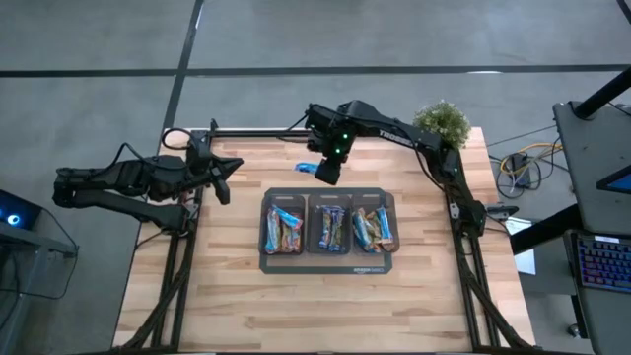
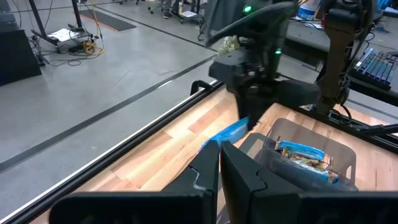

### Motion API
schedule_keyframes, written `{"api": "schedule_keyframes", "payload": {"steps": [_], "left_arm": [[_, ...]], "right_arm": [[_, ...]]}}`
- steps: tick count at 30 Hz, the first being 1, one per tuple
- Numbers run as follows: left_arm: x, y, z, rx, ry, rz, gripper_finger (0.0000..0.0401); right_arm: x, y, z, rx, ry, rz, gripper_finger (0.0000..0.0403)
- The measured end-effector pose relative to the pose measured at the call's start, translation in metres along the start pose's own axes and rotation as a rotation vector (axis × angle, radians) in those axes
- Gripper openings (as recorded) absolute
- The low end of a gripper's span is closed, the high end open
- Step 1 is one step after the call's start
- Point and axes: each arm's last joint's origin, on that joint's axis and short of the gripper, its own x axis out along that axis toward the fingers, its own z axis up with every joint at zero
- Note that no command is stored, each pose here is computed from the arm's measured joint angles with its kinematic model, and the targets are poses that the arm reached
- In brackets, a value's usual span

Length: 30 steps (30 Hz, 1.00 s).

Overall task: Pick and place Granola Bars by type
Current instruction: Put the blue granola bar into the middle black bin

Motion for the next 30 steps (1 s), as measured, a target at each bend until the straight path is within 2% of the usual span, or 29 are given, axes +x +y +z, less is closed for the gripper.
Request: {"api": "schedule_keyframes", "payload": {"steps": [14, 24, 30], "left_arm": [[0.0, 0.0, 0.0, -0.001, -0.001, -0.001, 0.0], [0.0, 0.0, 0.0, -0.002, -0.001, -0.001, 0.0], [0.0, 0.0, 0.0, -0.002, 0.0, -0.002, 0.0]], "right_arm": [[0.003, 0.048, -0.016, -0.082, 0.101, 0.021, 0.0065], [0.008, 0.068, -0.024, -0.094, 0.163, 0.023, 0.0065], [0.009, 0.084, -0.03, -0.241, 0.185, 0.039, 0.0065]]}}
